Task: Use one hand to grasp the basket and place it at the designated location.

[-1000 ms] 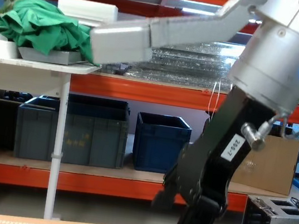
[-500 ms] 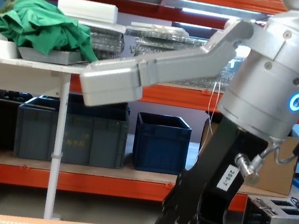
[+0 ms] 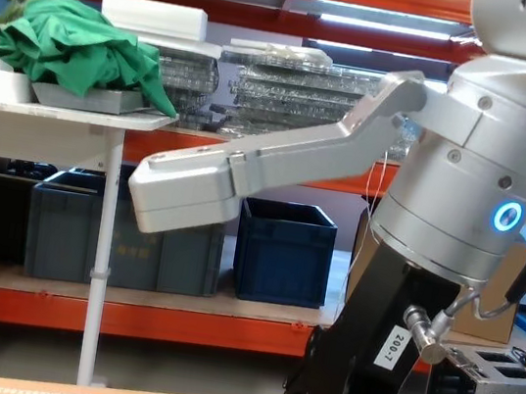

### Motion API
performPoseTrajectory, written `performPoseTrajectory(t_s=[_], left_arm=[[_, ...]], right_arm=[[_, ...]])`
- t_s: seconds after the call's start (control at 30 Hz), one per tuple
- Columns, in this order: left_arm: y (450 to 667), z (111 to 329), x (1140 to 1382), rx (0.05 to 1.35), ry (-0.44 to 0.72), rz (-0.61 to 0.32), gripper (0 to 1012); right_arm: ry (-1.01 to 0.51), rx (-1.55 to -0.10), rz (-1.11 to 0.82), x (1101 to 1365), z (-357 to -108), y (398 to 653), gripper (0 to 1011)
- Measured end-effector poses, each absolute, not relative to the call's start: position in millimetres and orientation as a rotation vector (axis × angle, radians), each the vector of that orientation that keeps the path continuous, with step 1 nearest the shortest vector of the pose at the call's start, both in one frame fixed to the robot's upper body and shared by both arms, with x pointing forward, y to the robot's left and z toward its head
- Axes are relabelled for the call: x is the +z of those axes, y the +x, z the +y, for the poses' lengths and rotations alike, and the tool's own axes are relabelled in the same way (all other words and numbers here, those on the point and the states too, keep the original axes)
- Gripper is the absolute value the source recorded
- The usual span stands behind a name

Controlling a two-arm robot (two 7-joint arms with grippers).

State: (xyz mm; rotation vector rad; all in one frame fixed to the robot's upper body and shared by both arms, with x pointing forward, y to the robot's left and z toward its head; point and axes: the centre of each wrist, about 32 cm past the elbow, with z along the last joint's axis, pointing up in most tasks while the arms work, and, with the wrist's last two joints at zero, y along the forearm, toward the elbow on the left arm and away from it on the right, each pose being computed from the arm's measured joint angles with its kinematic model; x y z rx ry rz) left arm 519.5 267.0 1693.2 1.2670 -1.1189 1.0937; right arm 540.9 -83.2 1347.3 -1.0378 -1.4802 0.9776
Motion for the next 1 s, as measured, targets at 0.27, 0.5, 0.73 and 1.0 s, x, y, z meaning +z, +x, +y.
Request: performPoseTrajectory(t_s=[0.27,0.5,0.73,1.0], left_arm=[[519.5,266.9,1693.2,1.094,1.267,-1.119,0],[519.5,266.9,1693.2,1.094,1.267,-1.119,0],[519.5,267.0,1693.2,1.094,1.267,-1.119,0],[519.5,267.0,1693.2,1.094,1.267,-1.119,0]], right_arm=[[-1.046,0.979,-1.475,1345.0,-81.6,542.5,1000],[-1.055,0.973,-1.468,1344.2,-81.9,546.0,865],[-1.05,0.966,-1.468,1344.0,-82.8,547.7,664],[-1.048,0.96,-1.466,1344.0,-83.3,549.2,417]])
